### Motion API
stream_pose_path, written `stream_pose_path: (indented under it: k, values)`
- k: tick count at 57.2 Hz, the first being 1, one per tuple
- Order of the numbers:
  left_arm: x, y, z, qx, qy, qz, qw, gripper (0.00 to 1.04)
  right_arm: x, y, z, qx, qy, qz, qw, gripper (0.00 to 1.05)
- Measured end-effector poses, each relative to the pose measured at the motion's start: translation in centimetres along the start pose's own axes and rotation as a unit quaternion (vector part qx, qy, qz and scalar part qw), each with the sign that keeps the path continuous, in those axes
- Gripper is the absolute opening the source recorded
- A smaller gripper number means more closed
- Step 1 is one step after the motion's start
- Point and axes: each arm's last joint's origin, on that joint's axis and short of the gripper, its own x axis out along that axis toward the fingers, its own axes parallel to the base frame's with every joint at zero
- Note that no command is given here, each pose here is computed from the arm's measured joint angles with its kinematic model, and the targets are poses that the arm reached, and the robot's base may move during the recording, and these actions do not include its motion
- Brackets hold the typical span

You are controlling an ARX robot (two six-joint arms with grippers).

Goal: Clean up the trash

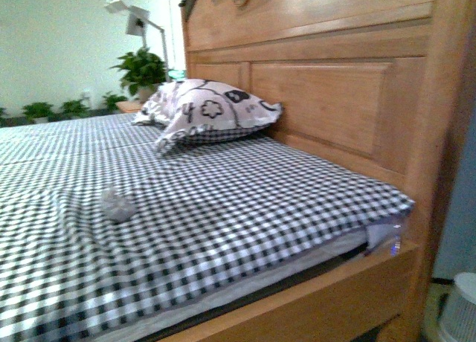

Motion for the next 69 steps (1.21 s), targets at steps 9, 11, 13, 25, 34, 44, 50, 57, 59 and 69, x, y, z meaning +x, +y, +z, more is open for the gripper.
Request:
stream_pose_path:
  k: [9, 11, 13, 25, 34, 44, 50, 57, 59, 69]
  values:
    - [0.0, 0.1, 0.0, 0.0, -0.001, 0.007, 1.0, 0.27, 0.0, 0.2, -0.1, -0.001, 0.002, 0.009, 1.0, 0.21]
    - [0.0, 0.1, 0.0, 0.0, -0.001, 0.01, 1.0, 0.27, 0.0, 0.2, -0.1, -0.001, 0.002, 0.012, 1.0, 0.21]
    - [0.0, 0.1, 0.0, -0.001, -0.001, 0.011, 1.0, 0.27, 0.0, 0.2, -0.1, -0.001, 0.001, 0.012, 1.0, 0.21]
    - [3.0, 0.8, 0.4, -0.04, 0.251, 0.037, 0.966, 0.27, 0.0, 0.1, 0.0, 0.0, 0.001, 0.001, 1.0, 0.21]
    - [7.5, 1.5, -2.5, -0.019, 0.399, -0.033, 0.916, 0.27, 0.0, 0.1, 0.0, 0.0, 0.001, 0.002, 1.0, 0.21]
    - [13.1, 2.3, -4.5, 0.066, 0.429, -0.102, 0.895, 0.27, 0.0, 0.1, 0.0, 0.0, 0.001, 0.002, 1.0, 0.21]
    - [14.3, 2.5, -6.3, 0.104, 0.455, -0.13, 0.875, 0.27, 0.0, 0.1, 0.0, 0.0, 0.0, 0.002, 1.0, 0.21]
    - [14.5, 2.6, -8.4, 0.147, 0.484, -0.162, 0.847, 0.27, 0.0, 0.1, 0.0, 0.0, 0.001, 0.002, 1.0, 0.21]
    - [14.6, 2.7, -8.9, 0.162, 0.488, -0.168, 0.841, 0.27, 0.0, 0.1, 0.0, 0.0, 0.001, 0.002, 1.0, 0.21]
    - [15.4, 3.5, -11.0, 0.196, 0.491, -0.174, 0.831, 0.27, 0.0, 0.1, 0.0, 0.0, 0.0, 0.002, 1.0, 0.21]
